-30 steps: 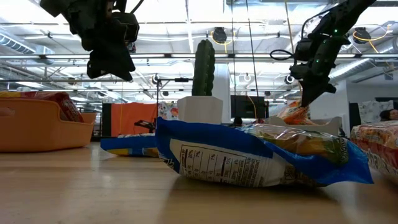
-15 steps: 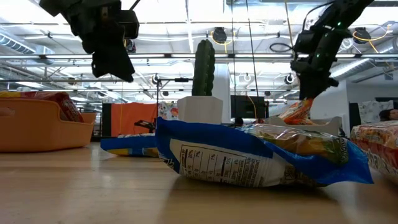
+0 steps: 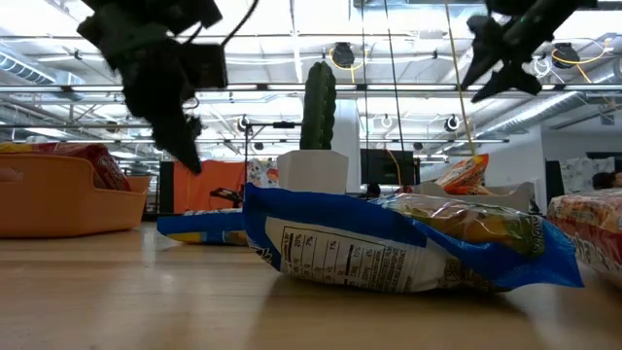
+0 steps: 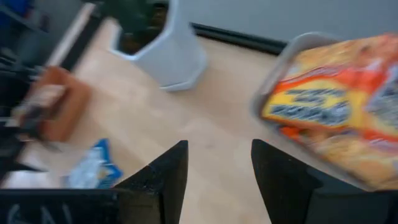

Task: Sort Maruchan noodles
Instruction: Put the top blue noodle pack into the black bin

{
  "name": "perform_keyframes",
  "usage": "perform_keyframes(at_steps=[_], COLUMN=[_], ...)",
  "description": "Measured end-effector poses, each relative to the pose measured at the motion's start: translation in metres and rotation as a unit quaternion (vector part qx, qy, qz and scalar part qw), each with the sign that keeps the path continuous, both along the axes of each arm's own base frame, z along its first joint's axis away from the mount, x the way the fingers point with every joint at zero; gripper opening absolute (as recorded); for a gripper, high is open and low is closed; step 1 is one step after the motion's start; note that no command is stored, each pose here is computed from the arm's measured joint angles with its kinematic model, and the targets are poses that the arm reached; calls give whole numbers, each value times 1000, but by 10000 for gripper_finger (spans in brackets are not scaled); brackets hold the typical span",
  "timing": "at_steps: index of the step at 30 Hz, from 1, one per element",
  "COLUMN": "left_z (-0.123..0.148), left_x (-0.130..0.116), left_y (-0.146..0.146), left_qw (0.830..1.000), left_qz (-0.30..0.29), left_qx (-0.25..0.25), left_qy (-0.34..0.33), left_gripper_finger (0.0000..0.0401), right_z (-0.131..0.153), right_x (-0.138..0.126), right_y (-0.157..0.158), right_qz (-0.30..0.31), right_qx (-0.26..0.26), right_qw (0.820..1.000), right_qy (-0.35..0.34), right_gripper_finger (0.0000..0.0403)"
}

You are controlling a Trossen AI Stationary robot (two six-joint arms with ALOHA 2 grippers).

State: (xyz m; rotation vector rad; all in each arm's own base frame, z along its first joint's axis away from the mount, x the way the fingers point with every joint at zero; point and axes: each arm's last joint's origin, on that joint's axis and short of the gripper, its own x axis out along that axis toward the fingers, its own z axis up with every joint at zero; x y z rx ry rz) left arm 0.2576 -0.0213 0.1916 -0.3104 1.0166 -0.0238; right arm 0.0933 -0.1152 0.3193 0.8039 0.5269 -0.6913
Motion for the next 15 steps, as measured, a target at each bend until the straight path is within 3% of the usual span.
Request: perform_keyframes(at_steps=[7, 15], left_z=[-25, -50], left_x=[12, 16], left_y=[-5, -19], left_qw=[999, 996], left_qz=[-17, -38], left_qx=[9, 12], left_qy=[28, 76], left_gripper_finger=[246, 246], right_z=[12, 19], right_x=[3, 10], right_y=[34, 50], right_qz=[16, 23], right_qx=[42, 72], right_qw=[997, 991], right_qy=[-69, -113], right_gripper_finger=[171, 171])
